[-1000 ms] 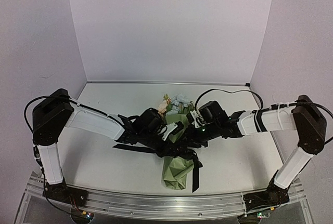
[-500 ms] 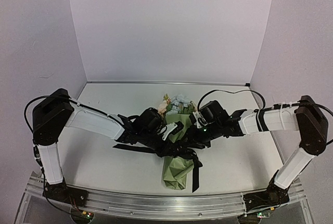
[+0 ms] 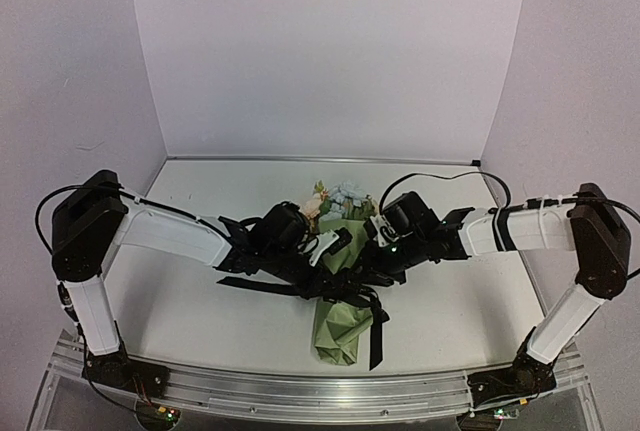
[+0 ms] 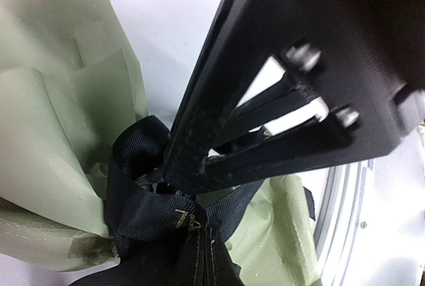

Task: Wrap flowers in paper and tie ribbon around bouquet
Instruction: Cross the half-tied ribbon over the folded bouquet.

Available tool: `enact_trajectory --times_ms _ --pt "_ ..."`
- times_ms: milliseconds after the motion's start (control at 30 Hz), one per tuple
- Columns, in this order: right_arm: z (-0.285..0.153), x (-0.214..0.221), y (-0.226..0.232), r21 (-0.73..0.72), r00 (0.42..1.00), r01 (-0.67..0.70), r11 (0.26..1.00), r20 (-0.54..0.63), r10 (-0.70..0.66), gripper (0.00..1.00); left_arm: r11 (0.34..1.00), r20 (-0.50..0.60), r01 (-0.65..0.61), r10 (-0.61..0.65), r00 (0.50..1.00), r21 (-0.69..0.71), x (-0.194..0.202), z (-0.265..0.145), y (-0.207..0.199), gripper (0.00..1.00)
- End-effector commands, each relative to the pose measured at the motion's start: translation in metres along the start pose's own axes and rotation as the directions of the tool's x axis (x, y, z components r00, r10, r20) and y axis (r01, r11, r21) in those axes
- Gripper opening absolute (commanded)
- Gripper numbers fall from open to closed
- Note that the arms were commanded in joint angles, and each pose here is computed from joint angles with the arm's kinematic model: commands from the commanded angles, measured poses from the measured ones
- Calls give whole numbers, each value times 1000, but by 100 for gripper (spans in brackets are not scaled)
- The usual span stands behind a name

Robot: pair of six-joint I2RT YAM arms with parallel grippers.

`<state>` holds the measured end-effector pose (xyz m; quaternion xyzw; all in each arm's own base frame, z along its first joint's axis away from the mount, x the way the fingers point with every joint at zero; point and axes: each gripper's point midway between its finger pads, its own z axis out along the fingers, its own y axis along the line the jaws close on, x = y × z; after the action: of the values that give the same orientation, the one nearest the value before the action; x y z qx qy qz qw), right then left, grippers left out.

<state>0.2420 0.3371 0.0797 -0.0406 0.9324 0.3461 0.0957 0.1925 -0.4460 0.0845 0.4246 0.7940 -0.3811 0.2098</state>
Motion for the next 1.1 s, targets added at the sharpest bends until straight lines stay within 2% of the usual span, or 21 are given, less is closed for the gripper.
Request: enact_trajectory --times_ms 0,600,1067 --pt "-15 1 19 -32 999 44 999 12 -44 23 999 60 -50 50 997 0 -21 -17 -10 1" --pt "-13 -5 26 -14 999 0 1000 39 1 27 996 16 -67 66 998 58 -14 -12 -18 1" --pt "-2 -1 30 -14 999 -15 1000 -29 15 24 994 -7 -84 85 996 70 -10 -12 -23 1"
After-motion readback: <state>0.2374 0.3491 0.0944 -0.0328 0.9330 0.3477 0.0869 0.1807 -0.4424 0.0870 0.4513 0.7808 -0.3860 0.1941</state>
